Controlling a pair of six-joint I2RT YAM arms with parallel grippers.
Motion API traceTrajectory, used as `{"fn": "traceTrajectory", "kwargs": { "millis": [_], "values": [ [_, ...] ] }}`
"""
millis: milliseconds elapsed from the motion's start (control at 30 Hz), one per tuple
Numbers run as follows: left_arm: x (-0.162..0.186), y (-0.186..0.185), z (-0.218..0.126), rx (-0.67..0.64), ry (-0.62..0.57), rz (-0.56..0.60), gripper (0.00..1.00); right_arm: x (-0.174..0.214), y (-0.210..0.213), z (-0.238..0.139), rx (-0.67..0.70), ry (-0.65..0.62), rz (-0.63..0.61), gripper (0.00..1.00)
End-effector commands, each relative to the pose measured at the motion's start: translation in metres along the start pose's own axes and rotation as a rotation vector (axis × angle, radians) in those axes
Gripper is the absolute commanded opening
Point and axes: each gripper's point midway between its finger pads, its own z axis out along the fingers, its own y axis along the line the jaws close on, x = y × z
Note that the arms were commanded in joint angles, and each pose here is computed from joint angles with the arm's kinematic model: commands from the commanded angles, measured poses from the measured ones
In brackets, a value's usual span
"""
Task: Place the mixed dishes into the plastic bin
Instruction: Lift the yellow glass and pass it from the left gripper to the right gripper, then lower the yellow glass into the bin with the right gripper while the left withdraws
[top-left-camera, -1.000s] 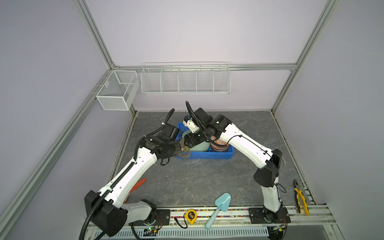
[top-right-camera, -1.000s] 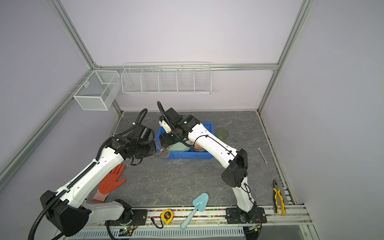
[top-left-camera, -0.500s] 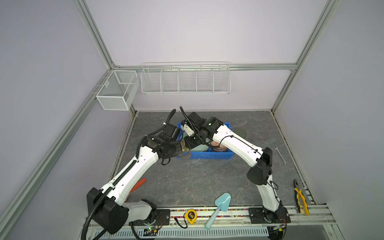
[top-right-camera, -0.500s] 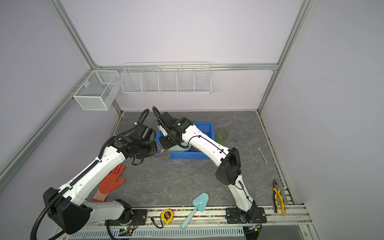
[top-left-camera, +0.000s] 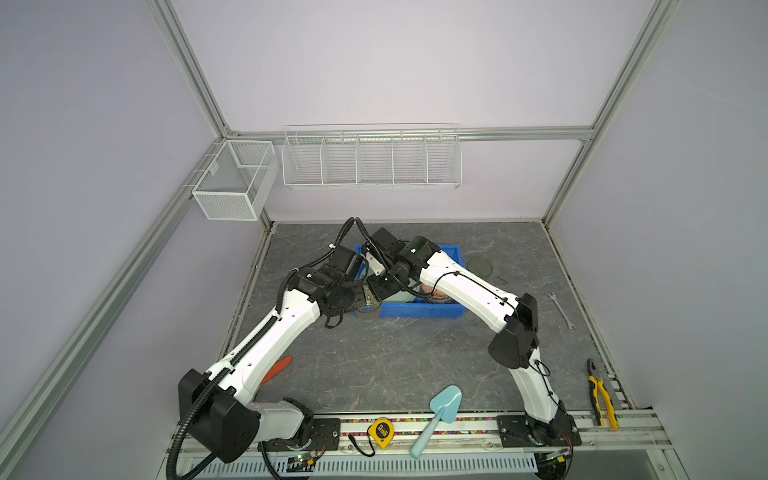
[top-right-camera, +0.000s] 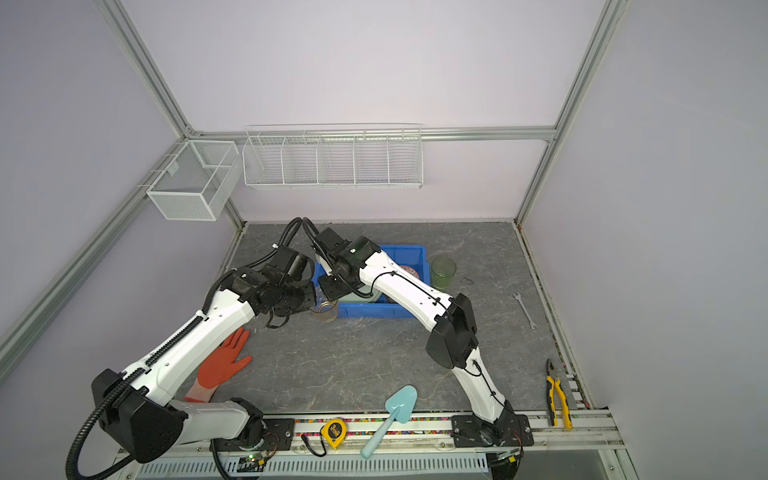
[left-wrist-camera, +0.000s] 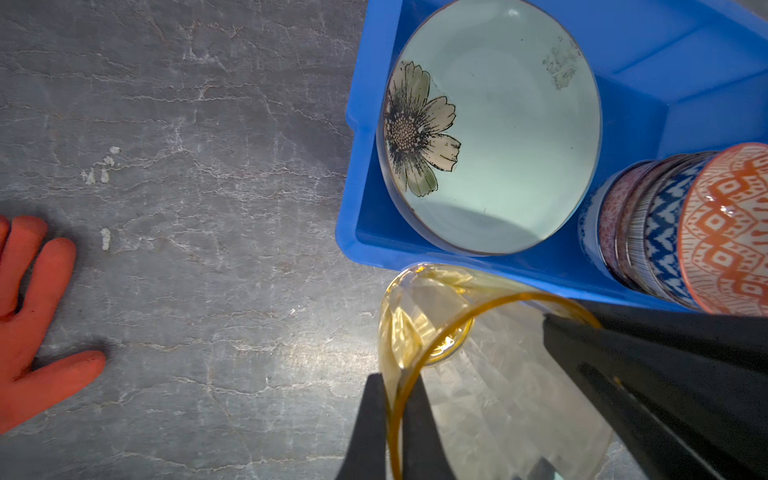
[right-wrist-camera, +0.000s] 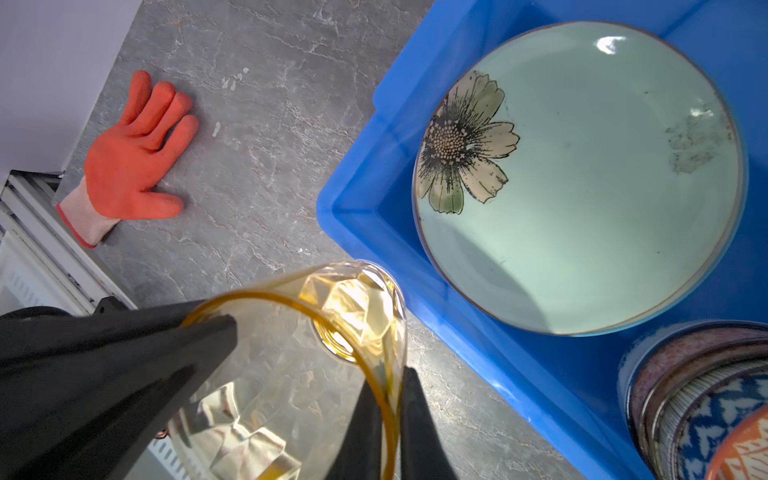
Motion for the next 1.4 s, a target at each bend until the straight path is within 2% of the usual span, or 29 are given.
{"fn": "traceTrajectory", "kwargs": {
  "millis": [0,167,300,867,933,1000,1233,1367],
  "values": [
    [-0.007,-0.008,-0.009,0.041,-0.027,-0.001,0.00,0.001,-0.002,0.001,-0.007,0.015,0.005,0.07],
    [-0.009,-0.010,-0.011,0.055,-0.034,-0.006,0.00,0.001,-0.001,0.000,-0.011,0.014,0.003,0.07],
    [-0.010,-0.011,-0.015,0.067,-0.045,-0.009,0.05,0.002,-0.001,0.000,-0.014,0.016,0.001,0.07],
    [-0.019,-0.010,-0.042,0.119,-0.142,-0.023,0.31,0.006,-0.006,-0.008,-0.004,0.019,-0.011,0.07],
    [-0.022,-0.009,-0.049,0.121,-0.164,-0.023,0.37,0.007,-0.008,-0.011,0.001,0.021,-0.017,0.07],
    [-0.026,-0.007,-0.058,0.126,-0.198,-0.025,0.47,0.007,-0.011,-0.018,0.013,0.017,-0.022,0.07],
    [-0.045,0.013,-0.095,0.157,-0.290,-0.051,1.00,0.003,-0.036,-0.050,0.049,-0.015,-0.009,0.07],
    [-0.053,0.032,-0.098,0.126,-0.304,-0.069,0.99,-0.002,-0.053,-0.066,0.036,-0.040,0.039,0.07]
  ]
}}
